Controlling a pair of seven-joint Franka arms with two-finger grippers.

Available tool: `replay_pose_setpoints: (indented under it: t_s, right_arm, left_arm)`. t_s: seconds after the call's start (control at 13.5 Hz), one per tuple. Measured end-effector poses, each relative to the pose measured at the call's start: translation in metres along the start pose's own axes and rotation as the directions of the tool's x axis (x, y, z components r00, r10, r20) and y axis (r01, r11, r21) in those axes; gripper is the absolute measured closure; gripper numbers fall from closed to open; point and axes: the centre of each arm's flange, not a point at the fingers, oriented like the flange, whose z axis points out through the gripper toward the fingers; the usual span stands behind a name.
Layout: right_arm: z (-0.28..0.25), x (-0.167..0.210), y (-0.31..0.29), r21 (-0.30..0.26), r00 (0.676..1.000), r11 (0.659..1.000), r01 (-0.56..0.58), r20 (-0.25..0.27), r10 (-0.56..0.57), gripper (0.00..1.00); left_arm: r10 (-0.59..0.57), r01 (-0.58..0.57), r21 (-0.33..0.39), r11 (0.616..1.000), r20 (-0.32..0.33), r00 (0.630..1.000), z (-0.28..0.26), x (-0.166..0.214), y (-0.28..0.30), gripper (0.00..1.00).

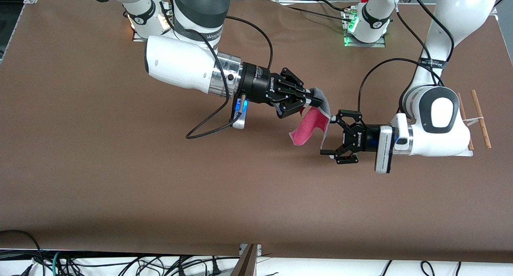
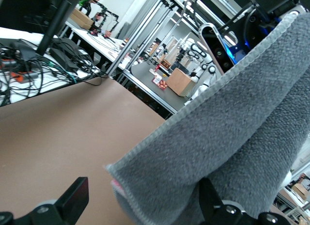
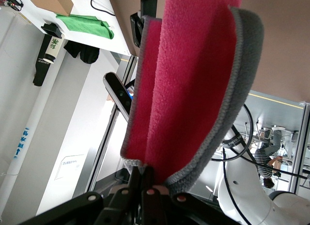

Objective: Pass towel and hang on rack
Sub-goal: 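Grasp the towel with the left gripper from the right gripper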

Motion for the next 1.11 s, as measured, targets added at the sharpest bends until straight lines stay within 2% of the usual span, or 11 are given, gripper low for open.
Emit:
replay_pose_setpoints:
  t_s: [0.3,0.37,0.89,0.96,1.11]
  right_arm:
    - [0.0005,-0.0003,0.0005,-0.001,1.0,1.0,0.001,0.0,-0.001,0.98]
    - [0.0006,-0.0003,0.0006,-0.001,1.0,1.0,0.001,0.0,-0.001,0.98]
    - [0.0008,-0.0006,0.0005,0.006,1.0,1.0,0.002,-0.001,-0.002,0.98]
    - [0.0012,-0.0009,0.0009,0.007,1.0,1.0,0.002,0.0,-0.002,0.98]
    - [0.0018,-0.0012,0.0014,0.009,1.0,1.0,0.002,0.0,-0.002,0.94]
  left_arm:
    - [0.002,-0.001,-0.067,0.998,0.01,1.0,0.0146,-0.0006,0.0081,0.03]
    - [0.006,-0.006,-0.078,0.997,0.01,1.0,0.0133,-0.001,0.0089,0.1]
    - [0.022,-0.021,-0.089,0.996,0.007,1.0,0.0107,-0.0023,0.0086,0.89]
    - [0.023,-0.022,-0.09,0.996,0.007,1.0,0.0108,-0.0024,0.0087,0.97]
    - [0.022,-0.022,-0.091,0.996,0.007,1.0,0.0106,-0.0025,0.0087,0.97]
